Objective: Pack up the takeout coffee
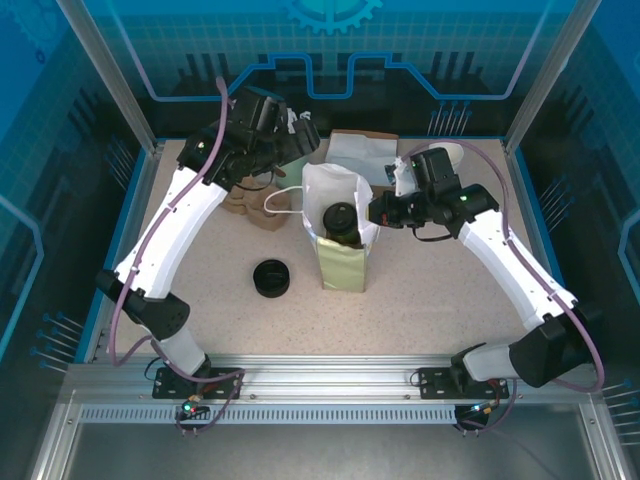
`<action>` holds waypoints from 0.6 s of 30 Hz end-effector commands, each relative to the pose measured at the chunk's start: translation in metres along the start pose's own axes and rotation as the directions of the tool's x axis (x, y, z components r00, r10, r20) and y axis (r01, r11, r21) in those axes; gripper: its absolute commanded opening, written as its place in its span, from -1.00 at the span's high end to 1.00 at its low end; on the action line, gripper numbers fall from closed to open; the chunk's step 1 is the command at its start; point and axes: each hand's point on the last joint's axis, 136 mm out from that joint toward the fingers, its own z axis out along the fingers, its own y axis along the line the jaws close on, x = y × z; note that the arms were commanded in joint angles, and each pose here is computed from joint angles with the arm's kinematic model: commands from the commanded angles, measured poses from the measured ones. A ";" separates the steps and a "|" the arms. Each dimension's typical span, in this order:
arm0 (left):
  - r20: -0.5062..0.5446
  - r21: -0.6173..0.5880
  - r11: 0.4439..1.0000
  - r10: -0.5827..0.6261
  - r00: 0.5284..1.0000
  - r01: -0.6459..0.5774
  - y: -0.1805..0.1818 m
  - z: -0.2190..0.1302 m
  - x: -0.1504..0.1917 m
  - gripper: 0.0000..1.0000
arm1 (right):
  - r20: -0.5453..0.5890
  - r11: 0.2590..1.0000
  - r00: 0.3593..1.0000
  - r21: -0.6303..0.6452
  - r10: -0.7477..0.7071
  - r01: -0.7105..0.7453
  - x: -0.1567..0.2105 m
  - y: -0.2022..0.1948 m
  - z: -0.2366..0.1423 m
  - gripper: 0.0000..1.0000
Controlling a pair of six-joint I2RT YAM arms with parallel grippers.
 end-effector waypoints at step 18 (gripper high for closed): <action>0.222 -0.286 0.958 0.101 0.970 -0.035 0.079 0.060 -0.091 -0.87 | -0.013 0.990 0.998 -0.122 0.066 -0.067 0.018 0.007 0.020 1.00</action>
